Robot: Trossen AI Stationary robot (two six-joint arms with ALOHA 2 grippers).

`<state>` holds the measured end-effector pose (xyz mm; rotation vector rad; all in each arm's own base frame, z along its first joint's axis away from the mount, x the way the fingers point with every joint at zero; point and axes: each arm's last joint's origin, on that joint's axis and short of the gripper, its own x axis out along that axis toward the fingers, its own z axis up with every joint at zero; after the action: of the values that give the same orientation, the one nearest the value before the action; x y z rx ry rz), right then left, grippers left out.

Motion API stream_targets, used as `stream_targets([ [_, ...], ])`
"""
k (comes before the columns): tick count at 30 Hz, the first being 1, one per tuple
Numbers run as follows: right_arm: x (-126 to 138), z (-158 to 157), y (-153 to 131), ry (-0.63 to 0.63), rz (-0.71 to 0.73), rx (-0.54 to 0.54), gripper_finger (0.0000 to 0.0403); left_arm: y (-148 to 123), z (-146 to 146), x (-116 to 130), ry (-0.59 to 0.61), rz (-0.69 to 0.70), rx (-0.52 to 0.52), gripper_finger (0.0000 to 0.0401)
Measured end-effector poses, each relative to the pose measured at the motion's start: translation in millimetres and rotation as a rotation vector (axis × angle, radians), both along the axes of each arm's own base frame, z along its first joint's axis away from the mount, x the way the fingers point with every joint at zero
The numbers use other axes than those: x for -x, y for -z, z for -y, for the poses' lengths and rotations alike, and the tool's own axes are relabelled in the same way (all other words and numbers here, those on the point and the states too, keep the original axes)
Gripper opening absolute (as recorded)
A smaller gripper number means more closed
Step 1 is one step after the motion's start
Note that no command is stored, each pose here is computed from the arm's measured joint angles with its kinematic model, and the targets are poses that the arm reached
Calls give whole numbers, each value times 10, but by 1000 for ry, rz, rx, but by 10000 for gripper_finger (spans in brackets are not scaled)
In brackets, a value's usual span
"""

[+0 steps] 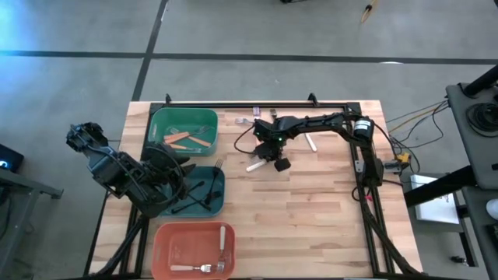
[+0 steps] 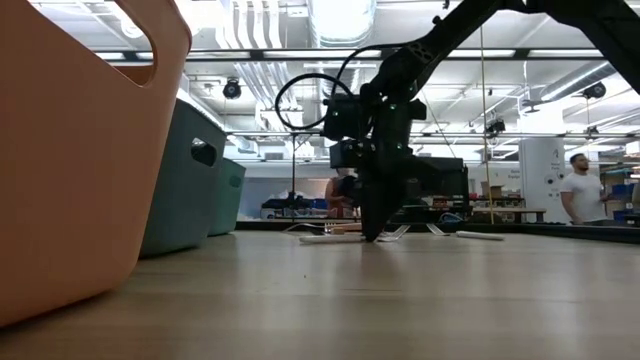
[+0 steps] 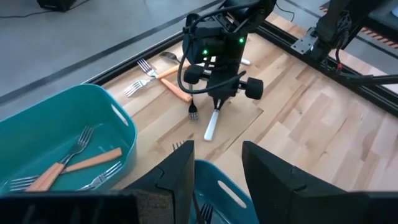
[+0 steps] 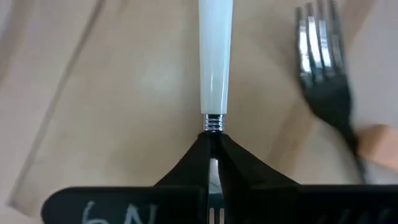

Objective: Sort silverware by color (type)
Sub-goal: Put the white fork into the orange bin

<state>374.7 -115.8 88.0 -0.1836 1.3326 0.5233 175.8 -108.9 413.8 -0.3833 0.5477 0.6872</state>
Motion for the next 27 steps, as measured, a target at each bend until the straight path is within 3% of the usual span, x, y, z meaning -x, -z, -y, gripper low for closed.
stream_targets([
  [5, 25, -28, 11, 34, -19, -67, 13, 19, 18, -17, 7, -19, 12, 118],
  [15, 32, -36, 84, 116, -65, -94, 10, 78, 72, -84, 7, -37, 3, 118],
  [27, 121, -93, -467, 134, 44, -307, 8, 94, 109, -132, 36, -47, -18, 118],
])
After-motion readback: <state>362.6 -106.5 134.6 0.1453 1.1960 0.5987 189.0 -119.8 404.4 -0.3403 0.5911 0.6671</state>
